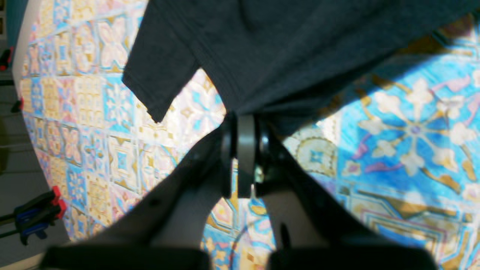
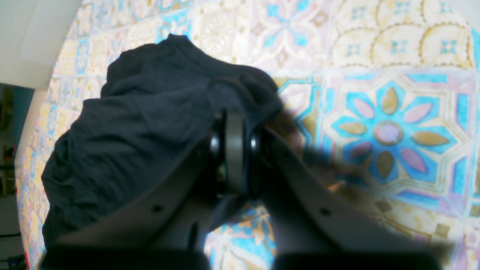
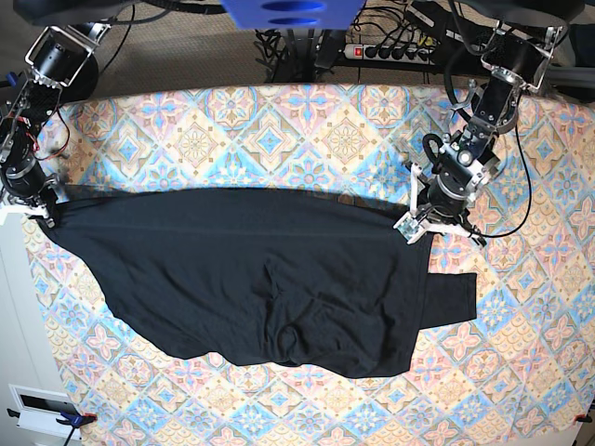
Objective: Layout the t-shirt on the table in an organized manner, then fold the t-shirt properly
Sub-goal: 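Lay the shirt down flat with both grippers holding its edge, then lift the shirt again with both grippers and drag it toward the right gripper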
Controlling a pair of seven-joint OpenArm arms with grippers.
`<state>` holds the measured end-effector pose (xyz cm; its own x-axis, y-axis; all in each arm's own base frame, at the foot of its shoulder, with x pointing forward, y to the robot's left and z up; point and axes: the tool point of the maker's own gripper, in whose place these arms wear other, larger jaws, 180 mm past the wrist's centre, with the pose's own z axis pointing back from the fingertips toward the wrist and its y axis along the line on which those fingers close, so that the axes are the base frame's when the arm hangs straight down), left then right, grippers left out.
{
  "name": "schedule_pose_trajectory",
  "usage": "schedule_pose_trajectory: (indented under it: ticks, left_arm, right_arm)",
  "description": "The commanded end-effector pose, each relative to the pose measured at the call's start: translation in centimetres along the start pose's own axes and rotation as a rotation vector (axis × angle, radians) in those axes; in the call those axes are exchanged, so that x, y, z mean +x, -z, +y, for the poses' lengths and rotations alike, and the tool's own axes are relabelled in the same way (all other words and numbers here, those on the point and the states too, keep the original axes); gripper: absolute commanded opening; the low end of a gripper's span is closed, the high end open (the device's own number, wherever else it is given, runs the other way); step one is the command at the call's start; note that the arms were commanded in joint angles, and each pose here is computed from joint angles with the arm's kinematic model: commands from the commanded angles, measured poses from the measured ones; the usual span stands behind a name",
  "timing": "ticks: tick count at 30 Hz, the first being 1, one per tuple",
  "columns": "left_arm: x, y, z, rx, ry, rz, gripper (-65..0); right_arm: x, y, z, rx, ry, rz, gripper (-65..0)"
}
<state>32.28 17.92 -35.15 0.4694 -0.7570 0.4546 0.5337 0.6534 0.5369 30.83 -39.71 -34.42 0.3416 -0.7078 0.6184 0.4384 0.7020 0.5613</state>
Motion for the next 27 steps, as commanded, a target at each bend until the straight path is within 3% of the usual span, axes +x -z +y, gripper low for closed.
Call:
schedule_pose_trajectory:
  ticks: [1, 6, 10, 13, 20, 27]
  left_arm:
    - [0.6, -0.3, 1.3, 0.038, 0.005, -0.023, -65.0]
    - [0.6, -0.4, 2.4, 0.063, -0.006, -0.023, -65.0]
    - [0.7, -1.8, 9.8, 0.221, -0.139, -0.052, -65.0]
    - [2.9, -3.4, 15.2, 0.308, -0.195, -0.118, -65.0]
    - [7.6, -7.3, 23.5, 0.478, -0.247, -0.193, -65.0]
    - [13.4, -9.7, 30.5, 0.565, -0.256, -0.257, -65.0]
  right_arm:
    - [2.3, -0.4, 0.8, 0.022, -0.026, -0.058, -65.0]
    - [2.5, -0.5, 1.1, 0.027, -0.031, -0.062, -65.0]
    - [2.7, -0.4, 1.4, 0.034, -0.031, -0.062, -65.0]
    - [6.1, 1.1, 6.6, 0.139, -0.039, -0.124, -65.0]
    - [10.9, 3.0, 18.4, 0.351, -0.113, -0.197, -65.0]
    - [14.9, 3.6, 24.3, 0.462, -0.046, -0.282, -65.0]
